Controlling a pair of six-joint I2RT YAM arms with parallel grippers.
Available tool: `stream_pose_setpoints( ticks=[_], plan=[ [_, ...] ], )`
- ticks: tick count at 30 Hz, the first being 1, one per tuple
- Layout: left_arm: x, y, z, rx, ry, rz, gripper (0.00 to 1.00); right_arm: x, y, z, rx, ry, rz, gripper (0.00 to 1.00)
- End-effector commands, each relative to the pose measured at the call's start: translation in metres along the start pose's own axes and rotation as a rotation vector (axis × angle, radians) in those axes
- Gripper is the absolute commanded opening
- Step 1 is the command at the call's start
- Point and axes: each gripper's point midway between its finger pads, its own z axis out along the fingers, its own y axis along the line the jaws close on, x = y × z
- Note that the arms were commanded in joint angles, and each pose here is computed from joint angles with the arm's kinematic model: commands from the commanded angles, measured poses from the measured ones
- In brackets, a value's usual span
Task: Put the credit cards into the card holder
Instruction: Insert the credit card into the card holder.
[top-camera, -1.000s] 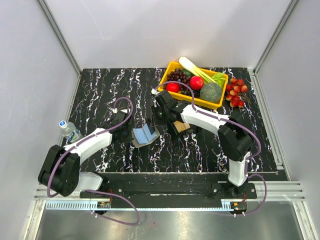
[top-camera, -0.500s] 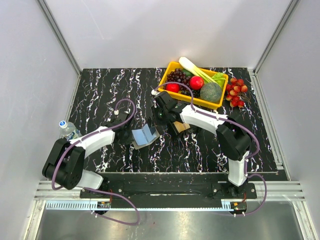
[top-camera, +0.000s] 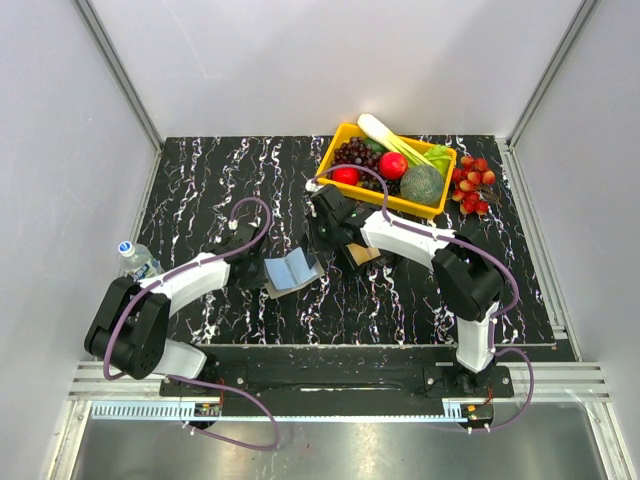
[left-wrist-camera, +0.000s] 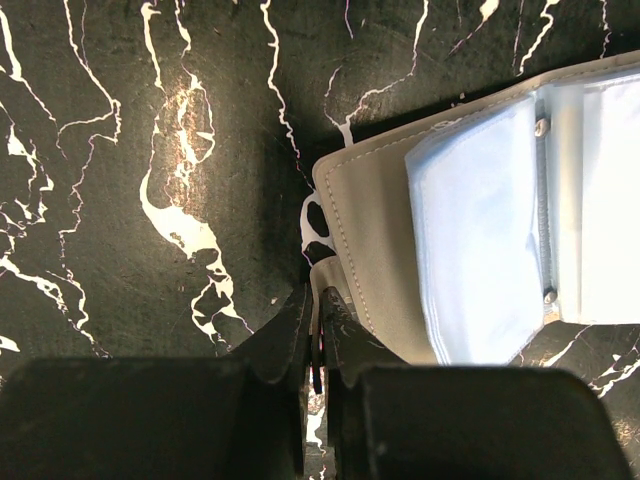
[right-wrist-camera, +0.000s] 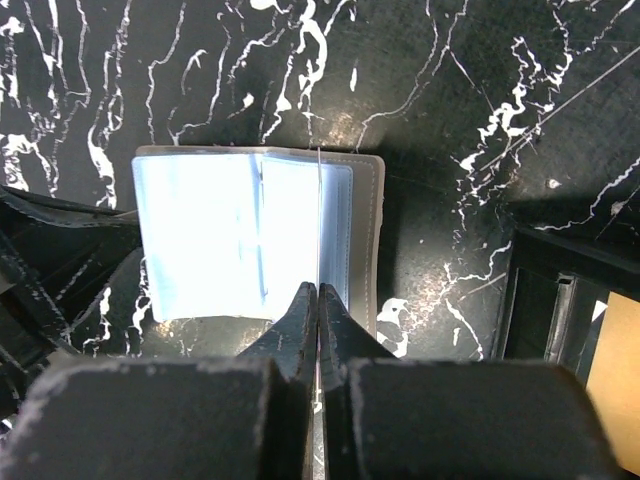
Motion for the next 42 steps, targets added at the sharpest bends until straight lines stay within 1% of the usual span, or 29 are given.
stream_pose_setpoints(
  ticks=[1,8,12,20,25,30,33,42],
  plan=[
    [-0.009,-0.001,0.001,-0.002,-0.044,0.016,0.00,-0.010,-0.005,-0.008,0.014,-0.048,-0.021,0.00],
    [-0.010,-0.005,0.004,0.007,-0.038,0.017,0.00,0.004,0.011,0.001,-0.081,0.012,0.012,0.00],
    [-0.011,-0.006,0.006,0.009,-0.035,0.019,0.00,0.012,0.015,0.010,-0.103,0.041,0.018,0.00],
    [-0.011,-0.006,0.008,0.008,-0.033,0.024,0.00,0.019,0.011,0.022,-0.094,0.071,0.030,0.00],
    [-0.010,-0.006,0.010,0.008,-0.028,0.026,0.00,0.023,0.019,0.025,-0.138,0.090,0.046,0.00],
    [-0.008,-0.006,0.013,0.006,-0.021,0.029,0.00,0.017,0.038,0.015,-0.237,0.061,0.065,0.00],
    [-0.010,-0.007,0.013,0.006,-0.028,0.020,0.00,0.013,0.045,0.009,-0.268,0.033,0.079,0.00],
    [-0.018,-0.014,0.009,0.040,-0.057,0.011,0.00,0.032,0.037,0.034,-0.252,0.097,0.124,0.00]
  ],
)
